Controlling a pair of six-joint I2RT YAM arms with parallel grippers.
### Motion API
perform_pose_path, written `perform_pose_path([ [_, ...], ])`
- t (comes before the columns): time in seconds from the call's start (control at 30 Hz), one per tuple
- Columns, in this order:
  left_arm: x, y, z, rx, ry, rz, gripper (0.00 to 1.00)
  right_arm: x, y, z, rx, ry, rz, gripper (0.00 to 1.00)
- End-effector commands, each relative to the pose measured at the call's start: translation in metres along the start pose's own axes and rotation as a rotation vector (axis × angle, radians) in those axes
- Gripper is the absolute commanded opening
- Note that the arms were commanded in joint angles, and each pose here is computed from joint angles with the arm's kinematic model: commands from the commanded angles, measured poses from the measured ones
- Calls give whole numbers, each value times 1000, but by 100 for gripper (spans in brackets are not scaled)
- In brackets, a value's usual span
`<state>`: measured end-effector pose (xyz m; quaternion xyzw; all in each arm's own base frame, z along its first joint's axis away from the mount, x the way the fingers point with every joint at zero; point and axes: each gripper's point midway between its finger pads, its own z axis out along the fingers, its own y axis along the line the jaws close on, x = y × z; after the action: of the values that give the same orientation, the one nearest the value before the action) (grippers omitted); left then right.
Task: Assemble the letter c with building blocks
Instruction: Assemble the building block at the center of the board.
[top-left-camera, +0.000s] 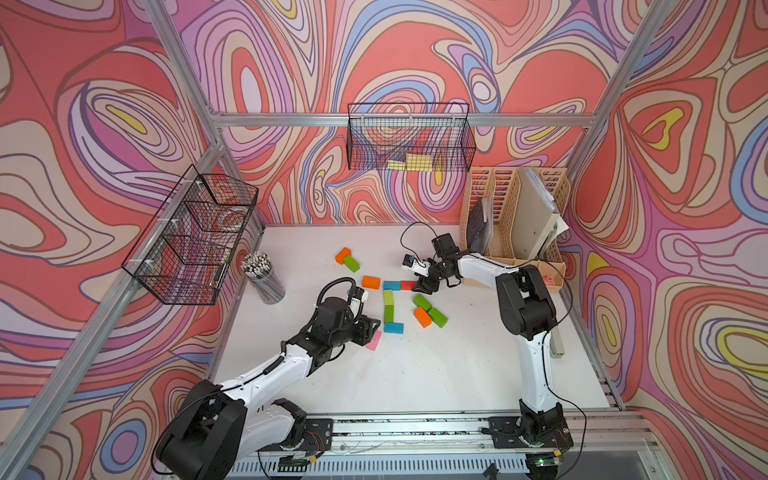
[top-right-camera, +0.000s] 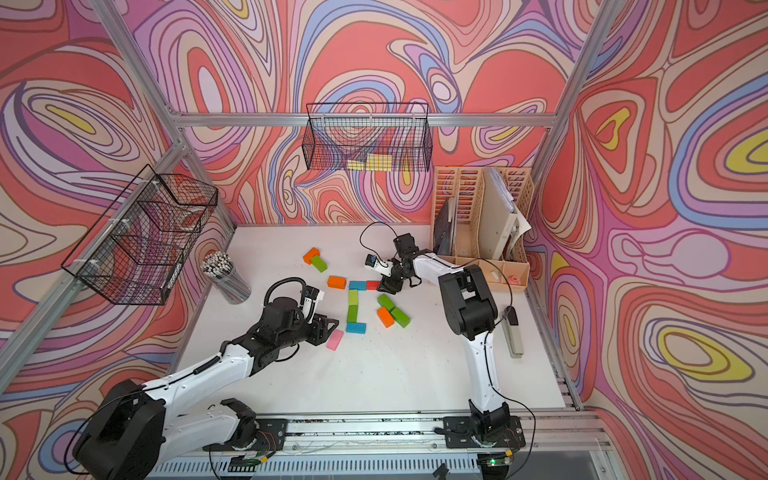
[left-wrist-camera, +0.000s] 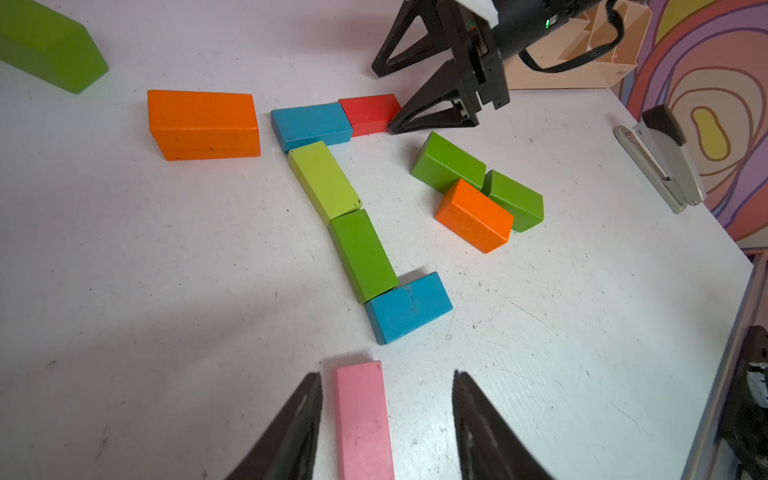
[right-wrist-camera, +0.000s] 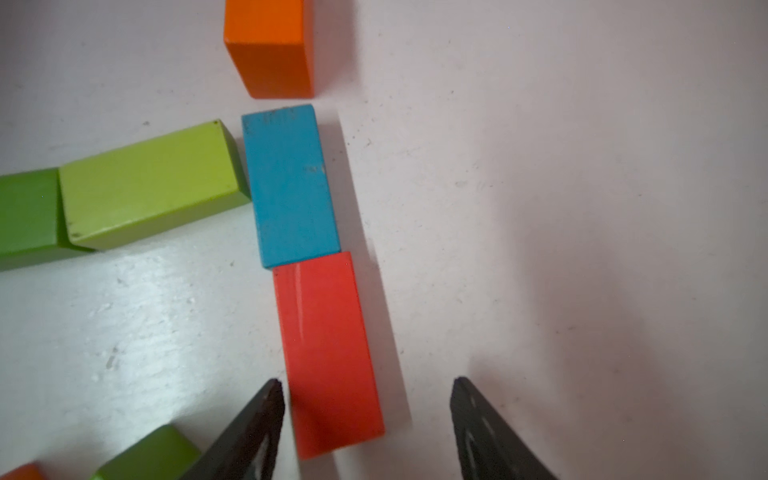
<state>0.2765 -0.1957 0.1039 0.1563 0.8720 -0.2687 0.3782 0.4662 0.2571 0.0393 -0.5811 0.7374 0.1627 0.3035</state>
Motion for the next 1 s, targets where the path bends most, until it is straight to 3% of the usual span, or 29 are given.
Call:
perform_pose_path([
  [0.0, 5, 8, -1, -35, 9, -17, 53, -42, -12, -35, 68, -137, 6, 67],
  [0.13, 4, 11, -1, -58, 7, -36, 53, -61, -10, -57, 99, -209, 74, 67],
  [0.23, 2, 12, -2, -67, 1, -48, 53, -69, -16, -77, 165, -244, 209, 66],
  [0.4, 1, 14, -4, -83, 3, -56, 53, -58, -23, -105, 285, -216, 564, 66],
  [0.53, 2, 15, -6, -95, 14, -99, 52, -49, -7, -118, 282, -201, 782, 64],
  [0.73, 7, 14, -13, -121, 84, -228, 57, -44, 26, -133, 305, -160, 881, 65],
  [0.97, 29, 9, -11, -171, 168, -202, 60, -39, 53, -128, 227, -119, 941, 65],
])
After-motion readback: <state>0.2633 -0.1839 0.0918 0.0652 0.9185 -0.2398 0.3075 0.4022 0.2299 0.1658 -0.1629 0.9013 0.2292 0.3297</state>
